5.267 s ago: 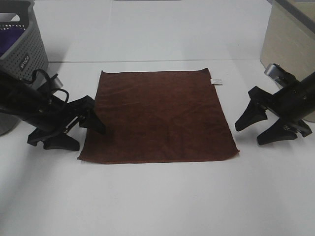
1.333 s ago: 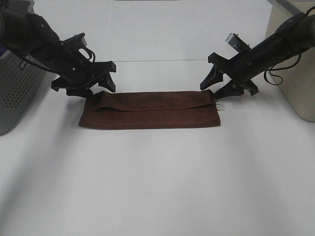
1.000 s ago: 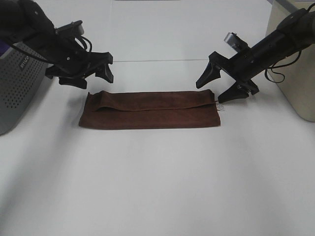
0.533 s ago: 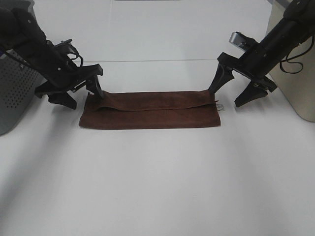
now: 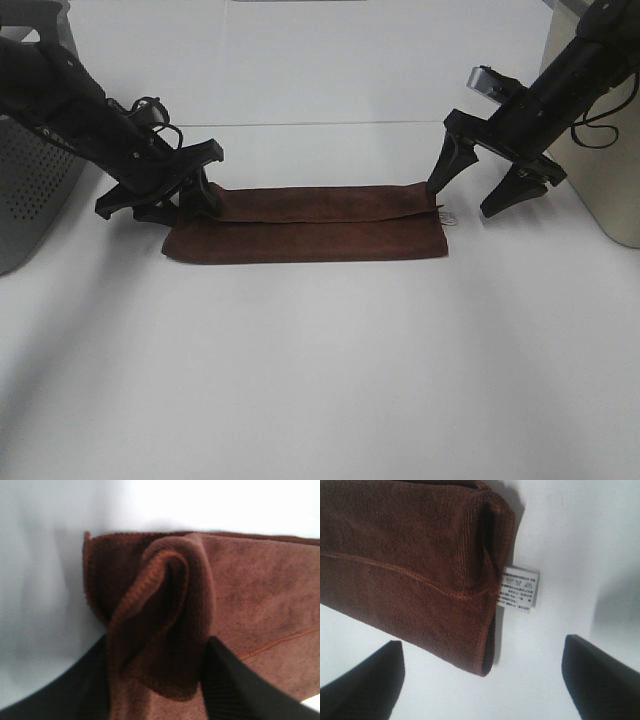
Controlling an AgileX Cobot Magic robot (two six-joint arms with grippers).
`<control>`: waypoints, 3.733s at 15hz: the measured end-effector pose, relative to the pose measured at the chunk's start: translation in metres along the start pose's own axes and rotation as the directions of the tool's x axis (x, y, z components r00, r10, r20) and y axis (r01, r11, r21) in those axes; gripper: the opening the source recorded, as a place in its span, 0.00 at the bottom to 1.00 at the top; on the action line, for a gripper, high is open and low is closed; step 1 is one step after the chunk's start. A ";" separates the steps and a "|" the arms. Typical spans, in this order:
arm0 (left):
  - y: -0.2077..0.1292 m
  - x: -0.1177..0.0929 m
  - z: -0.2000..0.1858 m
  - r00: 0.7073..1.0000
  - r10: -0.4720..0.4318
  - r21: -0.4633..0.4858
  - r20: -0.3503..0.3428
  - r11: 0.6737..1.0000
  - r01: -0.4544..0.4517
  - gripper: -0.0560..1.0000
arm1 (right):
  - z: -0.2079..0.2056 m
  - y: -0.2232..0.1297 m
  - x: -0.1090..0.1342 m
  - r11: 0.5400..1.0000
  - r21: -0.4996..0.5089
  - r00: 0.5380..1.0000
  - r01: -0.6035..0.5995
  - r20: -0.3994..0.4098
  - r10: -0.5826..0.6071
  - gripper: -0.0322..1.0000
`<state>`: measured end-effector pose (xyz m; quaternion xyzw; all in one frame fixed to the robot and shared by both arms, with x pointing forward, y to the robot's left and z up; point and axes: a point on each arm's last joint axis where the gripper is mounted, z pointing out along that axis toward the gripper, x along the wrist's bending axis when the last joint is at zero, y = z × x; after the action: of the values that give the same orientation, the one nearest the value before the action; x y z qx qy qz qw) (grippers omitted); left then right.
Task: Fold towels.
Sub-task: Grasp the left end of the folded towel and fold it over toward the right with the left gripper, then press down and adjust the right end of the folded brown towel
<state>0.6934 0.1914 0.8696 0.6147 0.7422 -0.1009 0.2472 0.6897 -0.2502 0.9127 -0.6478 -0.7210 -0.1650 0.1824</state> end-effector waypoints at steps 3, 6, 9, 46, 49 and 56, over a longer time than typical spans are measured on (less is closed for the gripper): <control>-0.002 0.003 0.002 1.000 -0.007 0.018 -0.019 1.000 0.007 0.10 | 0.000 0.000 0.000 1.000 -0.004 1.000 0.000 0.002 0.000 0.81; -0.002 0.004 -0.001 0.998 0.019 0.025 -0.053 1.000 -0.018 0.10 | 0.000 0.000 0.000 1.000 -0.005 1.000 0.000 0.003 0.000 0.81; 0.004 0.002 -0.037 0.971 0.105 -0.020 -0.215 0.994 -0.111 0.10 | 0.000 0.000 0.000 1.000 -0.005 1.000 0.000 0.003 0.000 0.81; 0.047 -0.047 -0.075 0.982 0.184 -0.194 -0.048 0.962 -0.190 0.73 | 0.081 -0.013 0.181 0.967 -0.124 0.931 0.224 -0.265 -0.250 0.81; 0.046 -0.047 -0.075 0.980 0.190 -0.188 -0.057 0.962 -0.198 0.73 | 0.107 0.001 0.161 0.972 -0.186 0.960 0.141 -0.214 -0.181 0.81; 0.046 -0.047 -0.075 0.980 0.190 -0.185 -0.057 0.963 -0.198 0.73 | 0.090 0.022 0.098 0.978 -0.205 0.982 -0.031 -0.187 -0.008 0.79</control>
<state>0.7252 0.1953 0.9635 0.6599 0.6893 0.0072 0.2990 0.6978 -0.1194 0.8808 -0.6490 -0.6759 -0.2983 0.1816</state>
